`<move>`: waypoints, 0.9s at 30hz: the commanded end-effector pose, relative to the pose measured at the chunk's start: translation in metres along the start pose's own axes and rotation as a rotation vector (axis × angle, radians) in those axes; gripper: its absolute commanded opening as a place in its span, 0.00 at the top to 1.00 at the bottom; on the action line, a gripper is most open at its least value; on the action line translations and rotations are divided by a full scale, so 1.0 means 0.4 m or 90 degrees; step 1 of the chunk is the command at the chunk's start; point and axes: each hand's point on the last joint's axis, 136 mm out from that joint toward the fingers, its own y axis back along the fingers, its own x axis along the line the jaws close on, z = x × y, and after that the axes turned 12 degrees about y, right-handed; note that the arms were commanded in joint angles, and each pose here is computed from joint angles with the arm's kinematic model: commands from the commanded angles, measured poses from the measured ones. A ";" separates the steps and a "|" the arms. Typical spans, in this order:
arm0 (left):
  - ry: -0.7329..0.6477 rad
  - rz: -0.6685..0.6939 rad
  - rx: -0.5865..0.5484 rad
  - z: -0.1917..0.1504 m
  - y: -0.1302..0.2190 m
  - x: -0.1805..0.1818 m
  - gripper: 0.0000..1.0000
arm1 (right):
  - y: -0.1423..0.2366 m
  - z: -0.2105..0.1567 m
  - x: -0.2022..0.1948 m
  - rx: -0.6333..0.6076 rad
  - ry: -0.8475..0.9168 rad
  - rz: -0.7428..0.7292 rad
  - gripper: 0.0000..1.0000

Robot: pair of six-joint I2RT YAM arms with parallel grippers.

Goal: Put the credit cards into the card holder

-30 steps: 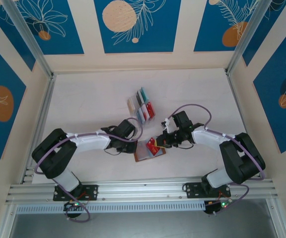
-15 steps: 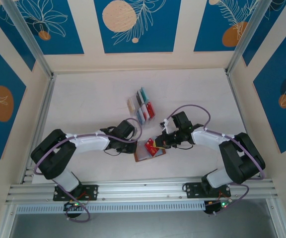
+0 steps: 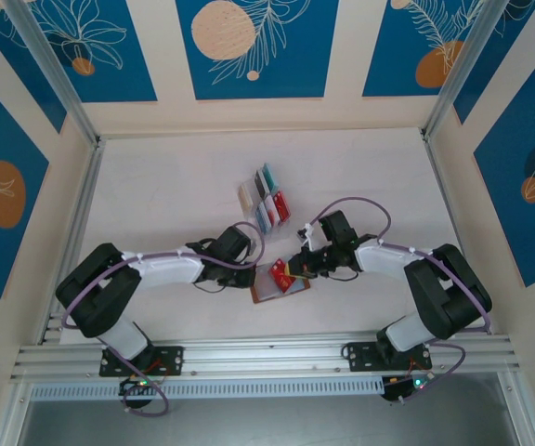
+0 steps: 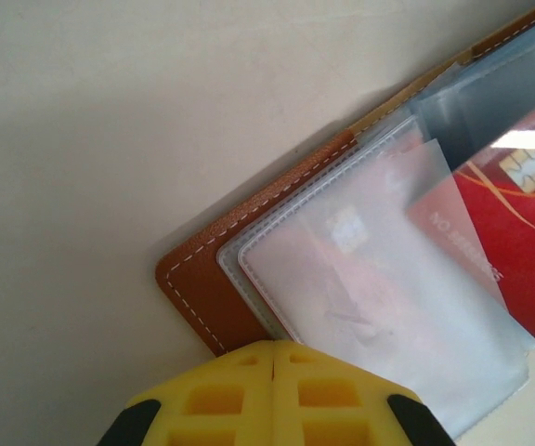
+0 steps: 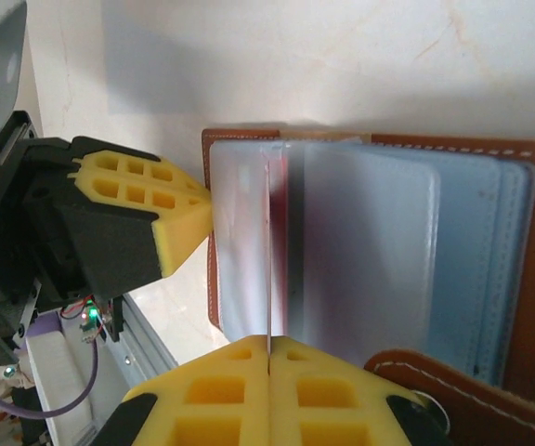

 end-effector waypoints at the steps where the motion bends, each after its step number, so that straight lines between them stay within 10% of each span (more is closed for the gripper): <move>1: 0.025 0.095 0.078 -0.098 -0.051 0.122 0.97 | -0.020 -0.009 -0.029 -0.007 -0.004 -0.025 0.95; 27: 0.037 0.081 0.076 -0.122 -0.063 0.125 0.97 | -0.075 -0.030 -0.032 -0.014 -0.038 -0.050 0.93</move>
